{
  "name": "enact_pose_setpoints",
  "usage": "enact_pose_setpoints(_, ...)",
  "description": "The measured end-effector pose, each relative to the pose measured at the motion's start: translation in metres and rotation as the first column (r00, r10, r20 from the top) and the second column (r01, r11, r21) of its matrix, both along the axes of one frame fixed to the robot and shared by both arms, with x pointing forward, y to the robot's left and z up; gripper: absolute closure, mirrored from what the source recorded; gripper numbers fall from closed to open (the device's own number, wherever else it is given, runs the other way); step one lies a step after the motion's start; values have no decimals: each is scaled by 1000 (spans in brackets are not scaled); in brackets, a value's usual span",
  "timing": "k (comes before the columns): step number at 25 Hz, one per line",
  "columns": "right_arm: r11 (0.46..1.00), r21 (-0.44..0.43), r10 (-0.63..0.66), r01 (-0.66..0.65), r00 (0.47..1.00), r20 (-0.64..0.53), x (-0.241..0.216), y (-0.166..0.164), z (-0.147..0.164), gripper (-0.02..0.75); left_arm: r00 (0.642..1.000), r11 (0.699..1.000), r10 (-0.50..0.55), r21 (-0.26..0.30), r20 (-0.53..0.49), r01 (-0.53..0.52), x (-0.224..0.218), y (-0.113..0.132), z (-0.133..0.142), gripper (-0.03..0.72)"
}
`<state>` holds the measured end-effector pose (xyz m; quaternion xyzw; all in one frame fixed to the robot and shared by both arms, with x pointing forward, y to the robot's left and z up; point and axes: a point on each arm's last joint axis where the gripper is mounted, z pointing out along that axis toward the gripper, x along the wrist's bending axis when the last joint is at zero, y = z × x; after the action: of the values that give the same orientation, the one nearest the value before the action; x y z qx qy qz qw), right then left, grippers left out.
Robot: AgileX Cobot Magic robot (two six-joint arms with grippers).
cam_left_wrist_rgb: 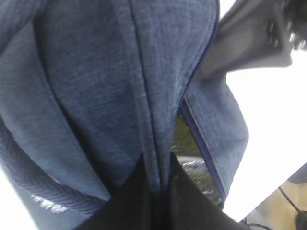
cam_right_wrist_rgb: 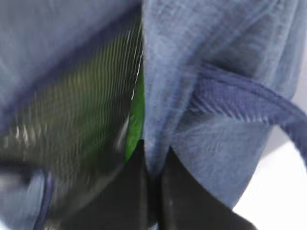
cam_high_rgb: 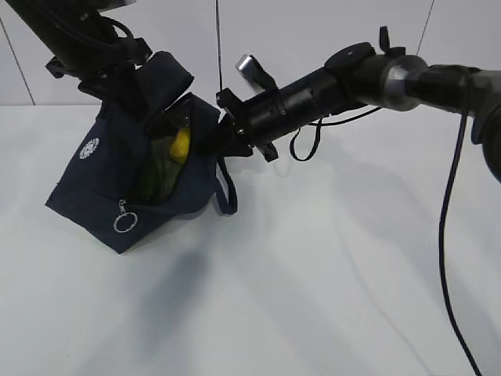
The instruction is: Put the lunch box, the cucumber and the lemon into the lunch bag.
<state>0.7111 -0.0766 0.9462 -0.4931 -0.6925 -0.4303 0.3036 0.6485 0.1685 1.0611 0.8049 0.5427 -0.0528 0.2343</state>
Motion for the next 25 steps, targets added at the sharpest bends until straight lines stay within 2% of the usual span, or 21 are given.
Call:
enact_pose_setpoints(5, 999, 19, -40, 40, 999, 31, 7, -25, 30, 735, 998, 999, -51, -5, 47, 52, -4, -21, 13, 686)
enact_pose_setpoints(8, 998, -10, -66, 67, 996, 55, 9, -42, 48, 735, 994, 995, -93, -22, 61, 94, -10, -40, 18, 686)
enact_pose_setpoints(16, 968, -226, -80, 112, 986, 149, 0, -78, 89, 736, 992, 977, -125, -168, 25, 128, -21, -67, 24, 686)
enact_pose_setpoints(22, 896, -410, -85, 167, 974, 212, -9, -98, 111, 736, 989, 962, -147, -229, 31, 150, -25, -98, 15, 686)
enact_pose_setpoints(25, 863, -469, -90, 186, 971, 221, -11, -104, 113, 736, 989, 953, -151, -266, 4, 147, -24, -113, 1, 686)
